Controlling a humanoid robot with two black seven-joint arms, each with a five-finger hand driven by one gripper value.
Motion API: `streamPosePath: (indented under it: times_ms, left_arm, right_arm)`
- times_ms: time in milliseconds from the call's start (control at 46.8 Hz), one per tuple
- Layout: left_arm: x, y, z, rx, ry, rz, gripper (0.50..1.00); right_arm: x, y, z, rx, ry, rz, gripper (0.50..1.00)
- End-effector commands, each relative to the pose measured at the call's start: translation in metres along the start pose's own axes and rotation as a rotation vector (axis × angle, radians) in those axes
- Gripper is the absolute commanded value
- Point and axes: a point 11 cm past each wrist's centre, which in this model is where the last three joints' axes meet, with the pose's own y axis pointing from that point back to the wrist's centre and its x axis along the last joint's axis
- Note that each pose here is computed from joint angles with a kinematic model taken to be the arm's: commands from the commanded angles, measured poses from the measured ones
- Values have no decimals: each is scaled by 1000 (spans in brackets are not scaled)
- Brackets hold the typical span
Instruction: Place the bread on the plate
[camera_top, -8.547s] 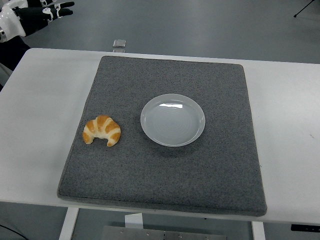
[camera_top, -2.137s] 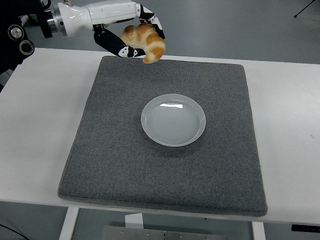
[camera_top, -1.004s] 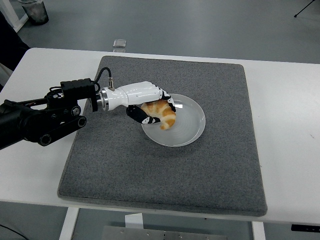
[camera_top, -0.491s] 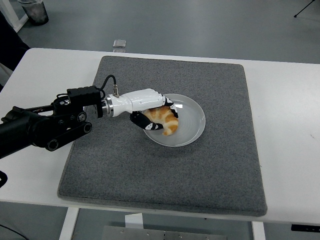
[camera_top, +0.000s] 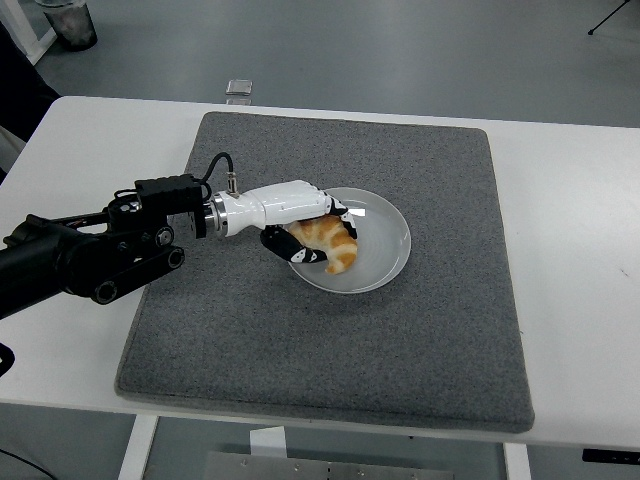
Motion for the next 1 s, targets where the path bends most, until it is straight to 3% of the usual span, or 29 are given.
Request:
streamPosePath:
  times_ms: [0, 256, 556, 769, 983]
  left_arm:
    - [0, 0, 0, 1, 0, 0, 992]
    - [3, 2, 2, -9, 11, -1, 1000]
    - [44, 9, 9, -46, 196, 82, 1000]
    - [95, 20, 4, -87, 426, 259, 1000]
    - [121, 43, -12, -76, 541, 399, 1000]
  right_arm:
    - [0, 0, 0, 0, 1, 0, 952]
    - [0, 0, 0, 0, 1, 0, 952]
    - [0, 0, 0, 0, -1, 0, 952]
    - [0, 0, 0, 0, 1, 1, 952]
    - [0, 0, 0, 0, 1, 0, 952]
